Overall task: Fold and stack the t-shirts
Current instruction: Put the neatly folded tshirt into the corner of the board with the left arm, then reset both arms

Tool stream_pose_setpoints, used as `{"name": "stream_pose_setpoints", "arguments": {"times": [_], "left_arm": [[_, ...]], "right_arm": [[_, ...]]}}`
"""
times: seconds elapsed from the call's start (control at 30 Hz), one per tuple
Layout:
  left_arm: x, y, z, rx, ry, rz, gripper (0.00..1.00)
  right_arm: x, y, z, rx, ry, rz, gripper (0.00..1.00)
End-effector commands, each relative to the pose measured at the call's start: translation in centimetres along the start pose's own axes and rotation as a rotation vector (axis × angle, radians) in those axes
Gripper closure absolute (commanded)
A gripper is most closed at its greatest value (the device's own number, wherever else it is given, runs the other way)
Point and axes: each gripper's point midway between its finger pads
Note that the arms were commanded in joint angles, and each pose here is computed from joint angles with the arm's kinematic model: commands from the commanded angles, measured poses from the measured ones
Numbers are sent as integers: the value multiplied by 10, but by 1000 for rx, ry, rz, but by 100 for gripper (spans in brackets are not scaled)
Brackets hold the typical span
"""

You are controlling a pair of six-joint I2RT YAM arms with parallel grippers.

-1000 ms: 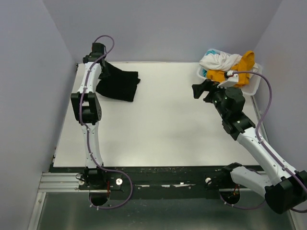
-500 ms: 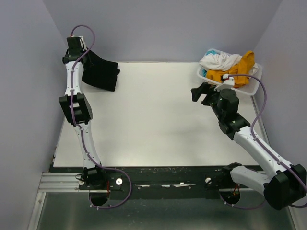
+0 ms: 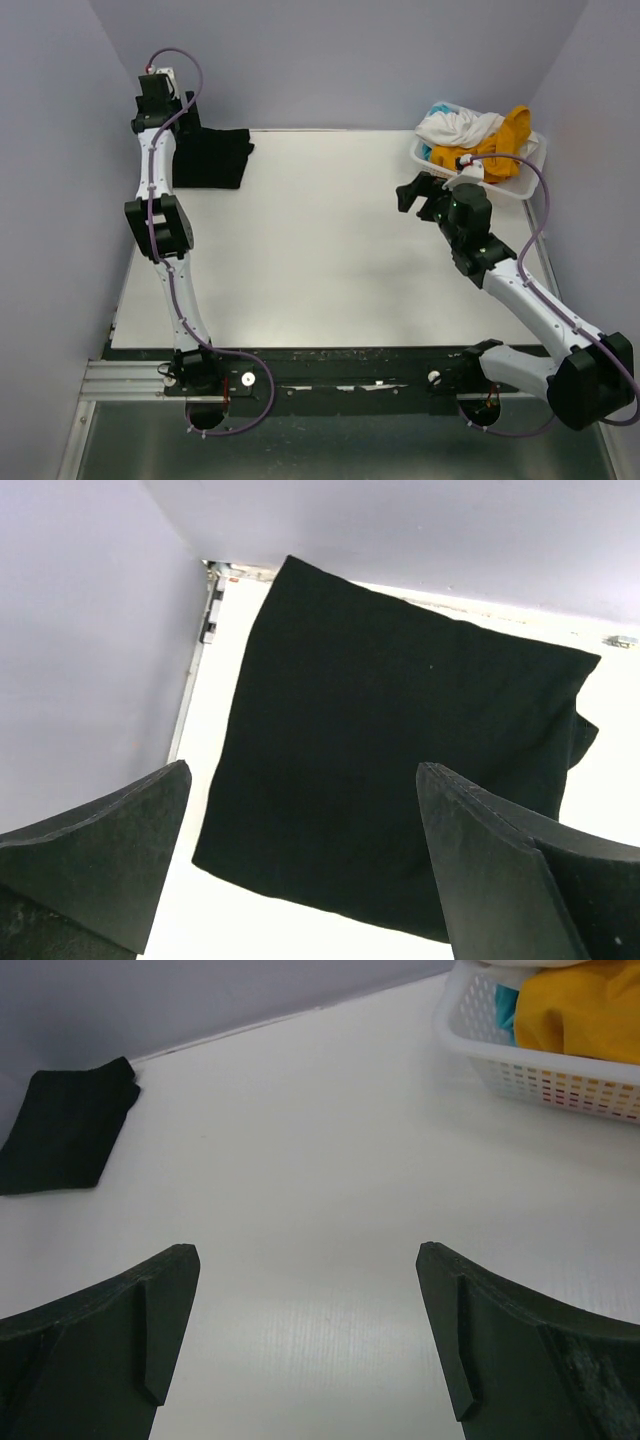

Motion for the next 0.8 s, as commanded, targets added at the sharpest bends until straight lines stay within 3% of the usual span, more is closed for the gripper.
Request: {"name": "stream_pose_setpoints", "arguments": {"times": [0.0,0.17,0.3,0.47,0.77], "left_arm": [[-60,-70,28,-24,-103,-161,2],[-138,-105,9,-130,-48,-241,1],[-195,-88,-27,-220,35,-224,2],[-261,-14,-81,-339,124,-259,1],[-330,161,-189,-379,344,-111,2]], "right_arm": [[-2,-13,3,24,12,-31,0],[-12,-11,-6,53,56,-26,0],[-23,1,-29,54,146,-4,0],[-43,22,-54,74,210,33,0],[-73,40,-75,172,239,18,0]]}}
Point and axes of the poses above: each gripper's point midway between its finger pads, its own x axis out along the fingers, its own z axis along the line the jaws close on, y = z × x, and after that the axes turned 13 degrees about x, right-handed
